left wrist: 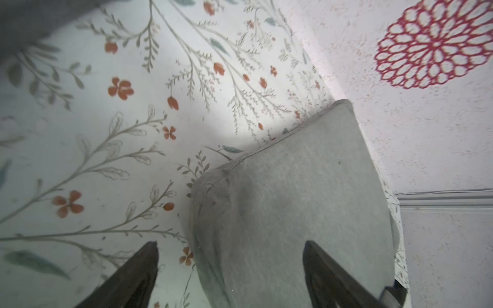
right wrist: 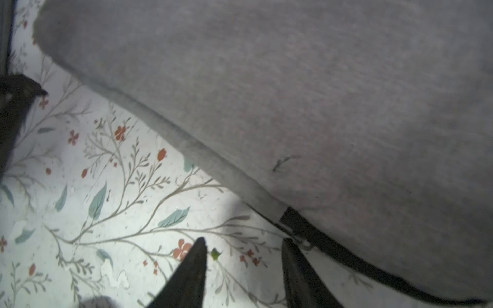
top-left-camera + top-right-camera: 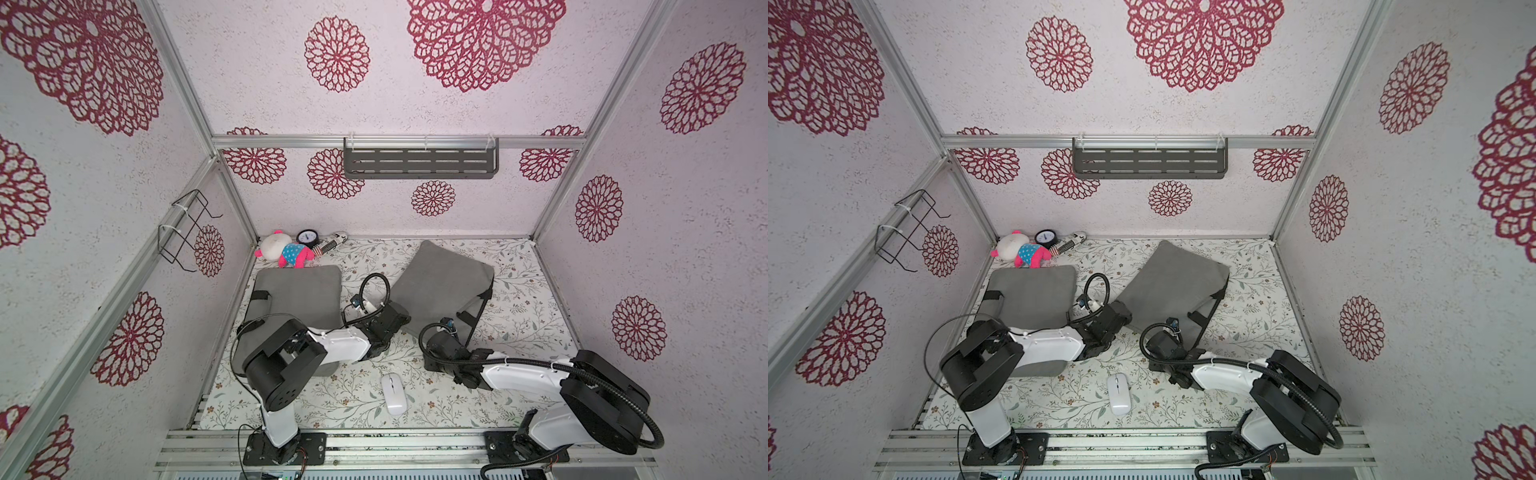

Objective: Put the mouse into the laptop bag
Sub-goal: Unzip the zipper on the zippered laptop bag, then pick up the mouse from the center of the board.

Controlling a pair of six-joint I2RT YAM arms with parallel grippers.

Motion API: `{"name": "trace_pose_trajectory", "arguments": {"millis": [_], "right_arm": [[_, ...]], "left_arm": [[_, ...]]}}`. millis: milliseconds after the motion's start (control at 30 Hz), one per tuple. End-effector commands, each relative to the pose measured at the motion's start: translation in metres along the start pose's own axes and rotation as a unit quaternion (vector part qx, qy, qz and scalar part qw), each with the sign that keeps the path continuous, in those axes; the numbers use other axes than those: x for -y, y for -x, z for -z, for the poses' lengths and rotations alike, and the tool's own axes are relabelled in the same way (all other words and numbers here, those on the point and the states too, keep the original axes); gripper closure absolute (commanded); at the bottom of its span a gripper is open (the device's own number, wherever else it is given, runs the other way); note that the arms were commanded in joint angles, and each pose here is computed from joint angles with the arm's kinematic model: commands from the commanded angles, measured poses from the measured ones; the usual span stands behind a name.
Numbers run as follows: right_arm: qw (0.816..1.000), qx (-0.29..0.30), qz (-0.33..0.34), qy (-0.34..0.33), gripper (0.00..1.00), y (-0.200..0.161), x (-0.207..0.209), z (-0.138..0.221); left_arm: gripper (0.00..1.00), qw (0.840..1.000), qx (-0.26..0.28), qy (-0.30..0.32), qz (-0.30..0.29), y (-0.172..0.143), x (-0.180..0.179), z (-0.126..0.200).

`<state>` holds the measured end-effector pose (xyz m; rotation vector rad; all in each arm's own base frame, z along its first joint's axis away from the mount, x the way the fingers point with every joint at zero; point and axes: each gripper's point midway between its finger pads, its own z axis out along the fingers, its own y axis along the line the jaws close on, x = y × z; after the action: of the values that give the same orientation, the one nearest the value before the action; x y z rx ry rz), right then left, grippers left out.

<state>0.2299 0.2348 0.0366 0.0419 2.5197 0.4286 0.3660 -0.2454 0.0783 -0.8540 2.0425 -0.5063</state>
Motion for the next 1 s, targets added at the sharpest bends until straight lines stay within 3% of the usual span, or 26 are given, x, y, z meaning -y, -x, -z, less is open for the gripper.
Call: {"name": "trace_pose_trajectory", "arguments": {"millis": [0, 133, 300, 467, 567, 733, 967], "right_arm": [[0.999, 0.029, 0.022, 0.019, 0.39, 0.012, -0.020, 0.018], [0.998, 0.021, 0.047, 0.028, 0.25, 0.001, -0.035, 0.025], [0.996, 0.018, 0.081, 0.045, 0.02, -0.012, -0.063, 0.032], [0.993, 0.008, 0.109, 0.046, 0.07, -0.023, -0.087, 0.027], [0.989, -0.007, 0.139, 0.048, 0.21, -0.043, -0.104, 0.027], [0.985, -0.031, 0.165, 0.032, 0.22, -0.061, -0.116, 0.014], [0.985, -0.048, 0.167, 0.008, 0.24, -0.074, -0.113, 0.001]], "left_arm": [[0.06, 0.999, 0.042, 0.001, -0.022, 0.029, -0.002, 0.022], [0.00, 0.996, 0.079, 0.004, -0.030, 0.057, -0.011, 0.047], [0.02, 0.992, 0.117, 0.013, -0.036, 0.087, -0.035, 0.076], [0.02, 0.990, 0.114, 0.054, -0.056, 0.110, -0.072, 0.093], [0.02, 0.988, 0.125, 0.064, -0.060, 0.121, -0.093, 0.111], [0.02, 0.990, 0.125, 0.041, -0.049, 0.127, -0.120, 0.128], [0.02, 0.994, 0.094, 0.040, -0.040, 0.123, -0.137, 0.124]]}}
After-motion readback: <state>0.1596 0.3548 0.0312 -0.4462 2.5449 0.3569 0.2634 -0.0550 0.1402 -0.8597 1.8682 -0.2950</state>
